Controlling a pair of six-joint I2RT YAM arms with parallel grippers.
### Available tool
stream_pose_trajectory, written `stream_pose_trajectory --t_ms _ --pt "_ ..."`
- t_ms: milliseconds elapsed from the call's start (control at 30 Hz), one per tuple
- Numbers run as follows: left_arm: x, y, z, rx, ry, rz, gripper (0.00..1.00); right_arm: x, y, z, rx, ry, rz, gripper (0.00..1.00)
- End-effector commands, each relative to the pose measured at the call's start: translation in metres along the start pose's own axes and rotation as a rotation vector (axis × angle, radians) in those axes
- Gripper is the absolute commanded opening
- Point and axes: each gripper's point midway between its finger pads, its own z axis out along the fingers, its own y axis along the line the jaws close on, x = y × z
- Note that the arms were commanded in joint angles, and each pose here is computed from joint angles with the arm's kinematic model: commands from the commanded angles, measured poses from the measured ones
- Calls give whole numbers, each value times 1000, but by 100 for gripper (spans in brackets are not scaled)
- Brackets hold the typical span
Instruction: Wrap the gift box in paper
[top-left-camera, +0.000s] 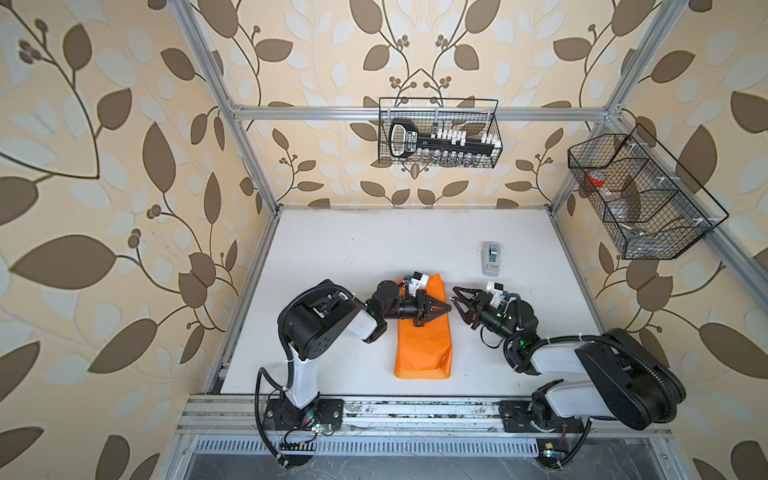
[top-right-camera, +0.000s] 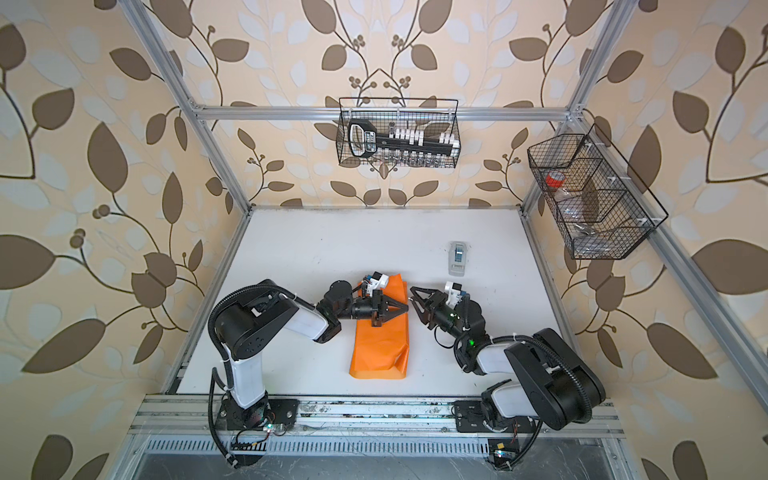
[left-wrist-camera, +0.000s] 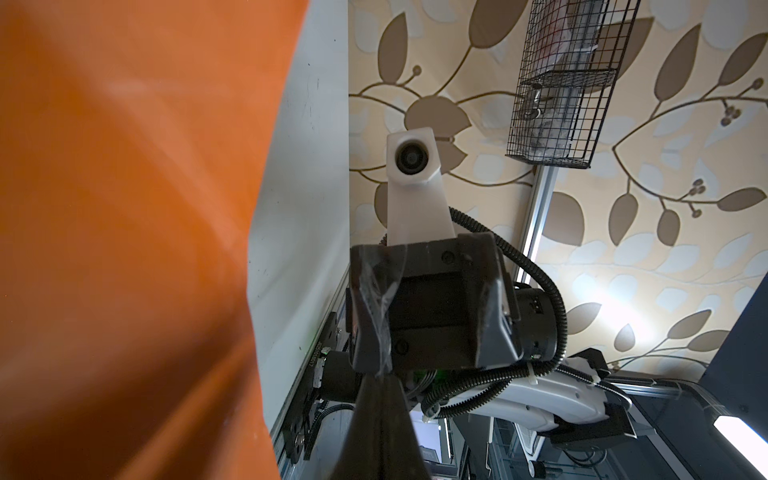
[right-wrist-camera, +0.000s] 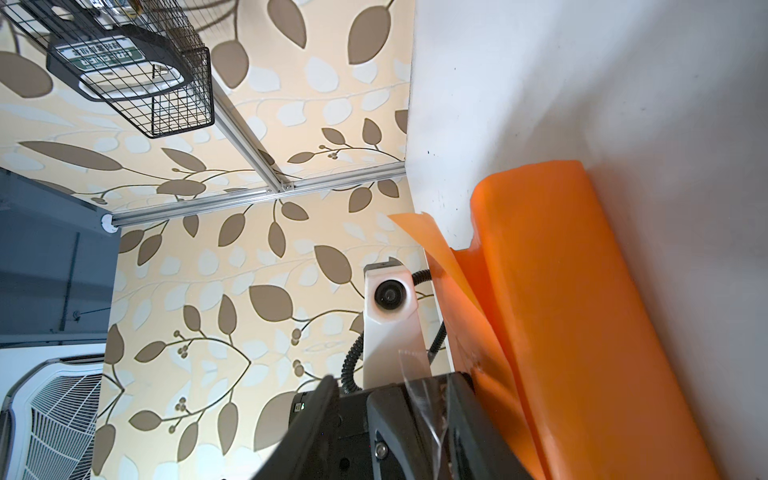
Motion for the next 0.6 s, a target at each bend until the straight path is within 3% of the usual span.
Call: stream_pose_trajectory --t_ms 0,567 --pt "12 -2 2 10 36 -1 0 -1 -3 -4 7 -7 47 40" --pt "11 -5 3 10 33 -3 0 -3 -3 -5 8 -4 40 16"
